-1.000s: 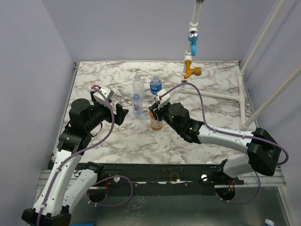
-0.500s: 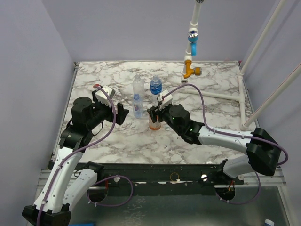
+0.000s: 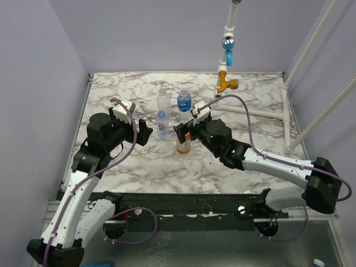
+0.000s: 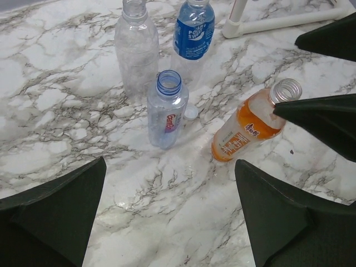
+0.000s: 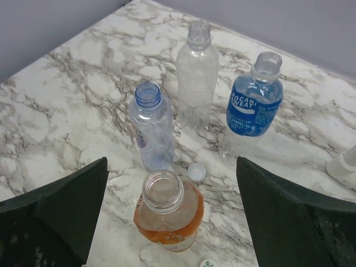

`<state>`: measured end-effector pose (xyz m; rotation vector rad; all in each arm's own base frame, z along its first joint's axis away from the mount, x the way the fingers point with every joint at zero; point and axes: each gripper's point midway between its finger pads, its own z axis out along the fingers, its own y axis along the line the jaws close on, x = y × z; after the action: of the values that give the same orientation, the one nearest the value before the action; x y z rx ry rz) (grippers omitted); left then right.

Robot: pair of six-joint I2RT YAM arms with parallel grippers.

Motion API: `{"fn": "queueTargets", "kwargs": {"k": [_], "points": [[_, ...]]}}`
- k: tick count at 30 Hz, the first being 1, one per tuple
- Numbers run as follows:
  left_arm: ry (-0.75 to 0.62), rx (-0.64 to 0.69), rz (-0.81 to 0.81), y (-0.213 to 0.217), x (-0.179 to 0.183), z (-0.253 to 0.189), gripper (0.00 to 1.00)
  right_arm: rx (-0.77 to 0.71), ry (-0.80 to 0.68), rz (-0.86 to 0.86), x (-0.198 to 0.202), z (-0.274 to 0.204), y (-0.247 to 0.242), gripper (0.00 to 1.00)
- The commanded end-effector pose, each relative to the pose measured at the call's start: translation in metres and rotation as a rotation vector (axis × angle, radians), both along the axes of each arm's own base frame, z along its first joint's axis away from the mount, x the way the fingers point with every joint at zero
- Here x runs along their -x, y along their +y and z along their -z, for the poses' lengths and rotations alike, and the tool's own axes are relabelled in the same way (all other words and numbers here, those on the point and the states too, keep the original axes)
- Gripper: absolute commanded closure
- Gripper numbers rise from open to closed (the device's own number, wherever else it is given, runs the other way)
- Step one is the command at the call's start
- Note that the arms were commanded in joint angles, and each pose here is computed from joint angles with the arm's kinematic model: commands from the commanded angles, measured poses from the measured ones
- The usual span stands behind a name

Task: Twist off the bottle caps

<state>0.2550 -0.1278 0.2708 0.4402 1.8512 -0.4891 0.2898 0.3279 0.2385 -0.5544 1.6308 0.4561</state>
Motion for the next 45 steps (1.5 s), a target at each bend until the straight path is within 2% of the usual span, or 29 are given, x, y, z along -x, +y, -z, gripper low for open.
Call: {"fn": "queueTargets", "kwargs": {"k": [1, 5, 9, 12, 15, 19, 21, 22, 23, 27, 33, 45], "points": [[0.029, 0.019, -0.128, 0.015, -0.012, 0.010, 0.01, -0.048, -0.045, 0.048, -0.002, -0.043, -0.015, 0.00], [0.054, -0.021, -0.184, 0.023, -0.023, 0.030, 0.01, -0.076, -0.012, 0.114, -0.011, -0.040, -0.048, 0.00], [0.073, -0.042, -0.275, 0.047, -0.040, 0.052, 0.01, -0.160, 0.036, 0.234, -0.021, -0.019, -0.110, 0.00], [0.117, -0.025, -0.284, 0.071, -0.051, 0.077, 0.01, -0.196, 0.076, 0.358, -0.026, 0.005, -0.155, 0.00], [0.169, -0.012, -0.333, 0.102, -0.062, 0.107, 0.01, -0.223, 0.151, 0.552, -0.041, 0.038, -0.205, 0.00], [0.119, -0.064, -0.316, 0.109, -0.072, 0.131, 0.01, -0.267, 0.157, 1.037, -0.048, 0.096, -0.309, 0.00], [0.074, -0.061, -0.317, 0.110, -0.081, 0.134, 0.01, -0.272, 0.119, 1.141, -0.048, 0.110, -0.341, 0.00], [0.076, -0.063, -0.325, 0.112, -0.084, 0.140, 0.01, -0.282, 0.164, 1.189, -0.049, 0.118, -0.352, 0.00], [0.075, -0.064, -0.332, 0.114, -0.087, 0.144, 0.01, -0.288, 0.148, 1.229, -0.052, 0.114, -0.362, 0.00], [0.128, -0.046, -0.371, 0.121, -0.100, 0.167, 0.01, -0.260, 0.102, 1.293, -0.059, 0.107, -0.390, 0.00], [0.125, 0.008, -0.402, 0.125, -0.113, 0.180, 0.01, -0.229, 0.042, 1.285, -0.056, 0.117, -0.417, 0.00], [-0.134, 0.030, -0.432, 0.136, -0.114, 0.173, 0.01, -0.125, -0.015, 1.137, -0.081, 0.133, -0.409, 0.00]]}}
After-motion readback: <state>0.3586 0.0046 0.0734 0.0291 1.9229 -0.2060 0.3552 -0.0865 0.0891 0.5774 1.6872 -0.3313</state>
